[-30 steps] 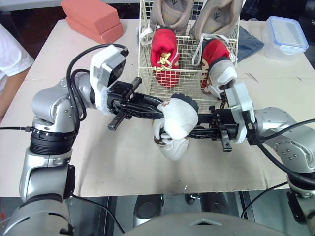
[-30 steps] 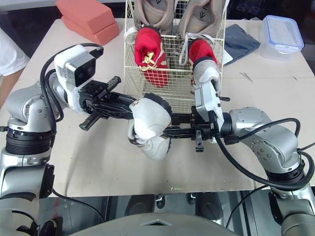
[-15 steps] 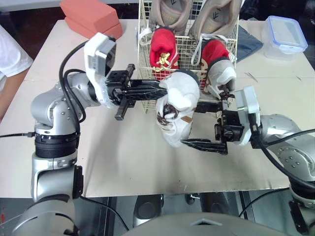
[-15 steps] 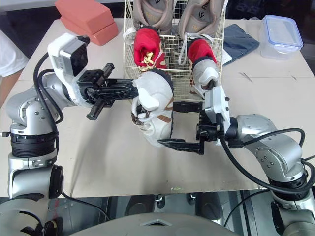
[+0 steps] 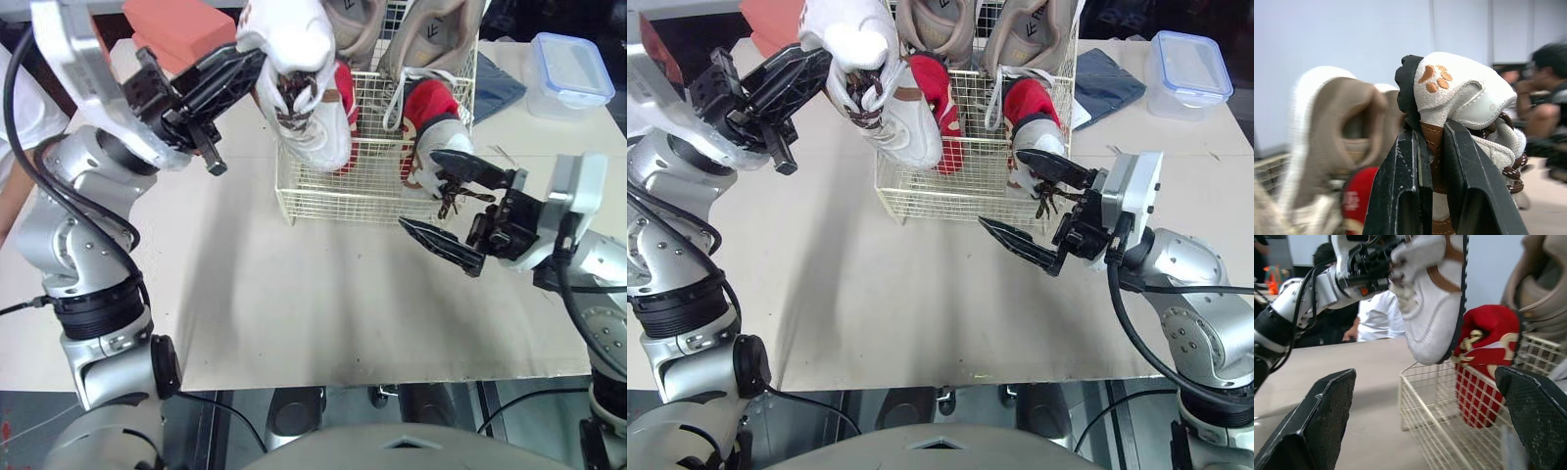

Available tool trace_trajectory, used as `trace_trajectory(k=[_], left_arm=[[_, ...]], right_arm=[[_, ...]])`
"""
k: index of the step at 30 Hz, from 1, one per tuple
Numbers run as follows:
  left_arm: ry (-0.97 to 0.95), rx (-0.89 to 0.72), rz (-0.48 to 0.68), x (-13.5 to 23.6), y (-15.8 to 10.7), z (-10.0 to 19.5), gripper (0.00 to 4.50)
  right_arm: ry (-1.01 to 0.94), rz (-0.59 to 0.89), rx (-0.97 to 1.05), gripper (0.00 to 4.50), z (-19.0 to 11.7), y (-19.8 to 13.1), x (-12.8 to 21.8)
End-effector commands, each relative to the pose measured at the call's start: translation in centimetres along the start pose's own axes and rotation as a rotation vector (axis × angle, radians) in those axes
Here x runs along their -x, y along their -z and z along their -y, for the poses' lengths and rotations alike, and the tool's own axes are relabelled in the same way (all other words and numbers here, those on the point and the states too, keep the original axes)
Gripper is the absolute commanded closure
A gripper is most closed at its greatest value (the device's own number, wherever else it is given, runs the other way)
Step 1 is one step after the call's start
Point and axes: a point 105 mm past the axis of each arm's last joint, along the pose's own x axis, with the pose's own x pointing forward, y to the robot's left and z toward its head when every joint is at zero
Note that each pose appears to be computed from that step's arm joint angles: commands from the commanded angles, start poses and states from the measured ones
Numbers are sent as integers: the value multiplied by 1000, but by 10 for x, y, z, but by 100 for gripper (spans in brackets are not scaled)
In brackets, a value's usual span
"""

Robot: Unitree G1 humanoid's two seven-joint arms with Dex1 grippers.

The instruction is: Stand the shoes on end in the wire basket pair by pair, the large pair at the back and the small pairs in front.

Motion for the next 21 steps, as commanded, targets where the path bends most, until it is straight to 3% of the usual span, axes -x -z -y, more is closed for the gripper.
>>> trace_trajectory(k=[1, 8, 21], left_arm=[[3, -74, 10, -2, 2, 8, 438], [-53, -113, -15, 4, 28, 7, 438], [-73, -42, -81, 20, 68, 11, 438]], right_arm=[[34, 40, 78, 0, -5, -11, 6], [80, 15, 78, 0, -18, -1, 19], [86, 44, 65, 0, -28, 6, 21]])
